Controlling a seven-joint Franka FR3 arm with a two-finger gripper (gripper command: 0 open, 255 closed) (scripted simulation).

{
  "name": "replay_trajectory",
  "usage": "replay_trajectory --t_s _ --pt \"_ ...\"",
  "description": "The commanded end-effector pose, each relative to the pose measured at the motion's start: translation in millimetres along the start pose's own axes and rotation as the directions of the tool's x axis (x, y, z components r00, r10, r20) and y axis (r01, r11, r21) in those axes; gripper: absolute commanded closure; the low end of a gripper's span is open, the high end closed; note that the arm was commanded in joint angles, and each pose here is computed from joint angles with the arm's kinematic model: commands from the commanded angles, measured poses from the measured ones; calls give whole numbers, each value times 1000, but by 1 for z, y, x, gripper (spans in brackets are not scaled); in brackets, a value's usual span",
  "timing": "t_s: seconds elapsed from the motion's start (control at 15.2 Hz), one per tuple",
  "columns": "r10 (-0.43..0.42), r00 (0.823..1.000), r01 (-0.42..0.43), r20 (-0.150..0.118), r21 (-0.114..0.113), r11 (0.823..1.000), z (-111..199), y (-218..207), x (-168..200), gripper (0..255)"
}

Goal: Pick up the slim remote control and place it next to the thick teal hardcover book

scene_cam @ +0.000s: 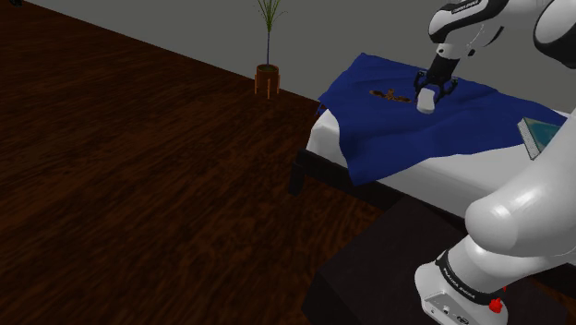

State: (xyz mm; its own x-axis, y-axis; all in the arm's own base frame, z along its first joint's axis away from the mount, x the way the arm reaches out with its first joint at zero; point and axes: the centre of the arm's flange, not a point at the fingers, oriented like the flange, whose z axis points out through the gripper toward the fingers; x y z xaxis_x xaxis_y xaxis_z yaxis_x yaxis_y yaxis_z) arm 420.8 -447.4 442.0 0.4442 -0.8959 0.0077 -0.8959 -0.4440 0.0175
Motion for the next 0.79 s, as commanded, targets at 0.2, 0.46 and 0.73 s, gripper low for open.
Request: replay_trajectory --t_s 0.2,0.46,0.73 --pt "-2 1000 2 0 0 1000 -1 58 31 255" --pt "-2 1000 2 0 0 1000 0 105 54 255" --pt "-2 1000 2 0 0 1000 0 152 78 255"
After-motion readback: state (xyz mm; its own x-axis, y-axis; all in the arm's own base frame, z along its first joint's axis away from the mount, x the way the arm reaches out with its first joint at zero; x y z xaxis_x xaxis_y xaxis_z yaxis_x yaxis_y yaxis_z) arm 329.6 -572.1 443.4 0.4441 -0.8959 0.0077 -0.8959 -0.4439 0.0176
